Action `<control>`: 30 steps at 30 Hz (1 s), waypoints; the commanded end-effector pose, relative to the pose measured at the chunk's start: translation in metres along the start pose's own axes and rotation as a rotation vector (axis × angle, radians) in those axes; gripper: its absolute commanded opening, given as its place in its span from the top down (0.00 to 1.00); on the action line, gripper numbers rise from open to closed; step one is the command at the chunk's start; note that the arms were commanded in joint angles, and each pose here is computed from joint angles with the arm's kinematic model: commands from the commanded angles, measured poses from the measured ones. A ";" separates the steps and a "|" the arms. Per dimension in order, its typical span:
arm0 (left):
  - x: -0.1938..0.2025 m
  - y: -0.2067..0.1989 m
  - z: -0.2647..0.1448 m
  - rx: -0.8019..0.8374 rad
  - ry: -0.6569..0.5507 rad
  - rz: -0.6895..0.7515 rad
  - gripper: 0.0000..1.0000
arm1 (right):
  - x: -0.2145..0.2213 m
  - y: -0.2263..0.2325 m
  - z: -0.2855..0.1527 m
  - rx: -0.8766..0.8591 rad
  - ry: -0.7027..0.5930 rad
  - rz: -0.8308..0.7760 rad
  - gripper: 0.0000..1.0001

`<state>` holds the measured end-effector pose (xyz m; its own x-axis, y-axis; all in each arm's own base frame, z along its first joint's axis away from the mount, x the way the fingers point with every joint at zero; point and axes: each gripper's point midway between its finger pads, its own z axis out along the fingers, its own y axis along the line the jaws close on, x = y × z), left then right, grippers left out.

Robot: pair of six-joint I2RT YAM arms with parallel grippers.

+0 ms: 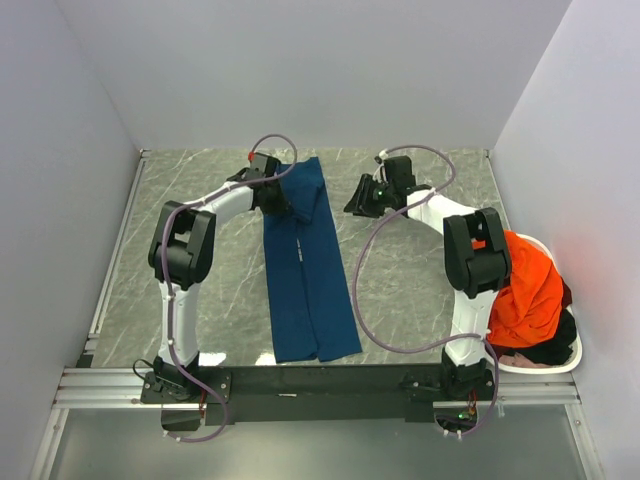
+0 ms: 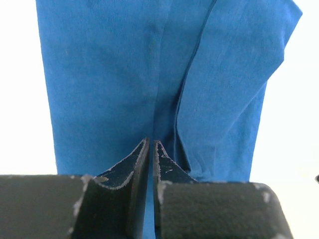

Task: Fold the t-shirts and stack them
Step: Fold the tshirt

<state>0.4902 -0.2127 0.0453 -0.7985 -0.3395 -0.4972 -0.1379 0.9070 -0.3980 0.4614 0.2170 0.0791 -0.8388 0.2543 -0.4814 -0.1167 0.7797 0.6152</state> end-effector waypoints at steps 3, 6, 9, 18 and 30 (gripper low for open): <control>-0.009 -0.020 -0.026 0.063 -0.023 -0.058 0.87 | -0.004 0.009 -0.024 0.009 -0.042 -0.068 0.57; -0.011 -0.021 -0.033 0.066 -0.028 -0.065 0.83 | 0.002 0.010 -0.028 0.011 -0.032 -0.079 0.57; -0.020 -0.024 -0.047 0.069 -0.061 -0.071 0.69 | 0.010 0.016 -0.033 0.007 -0.026 -0.104 0.57; -0.026 -0.051 -0.055 0.133 -0.067 -0.058 0.71 | 0.050 0.033 -0.032 -0.039 0.040 -0.120 0.58; 0.022 -0.033 -0.006 0.087 0.051 -0.062 0.78 | 0.108 0.027 -0.025 -0.060 0.137 -0.045 0.60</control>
<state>0.4756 -0.2504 0.0596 -0.8152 -0.3631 -0.4512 -0.1166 0.8660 -0.4863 0.3528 0.2468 0.0454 -0.9156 0.1155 -0.3851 -0.1603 0.7736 0.6131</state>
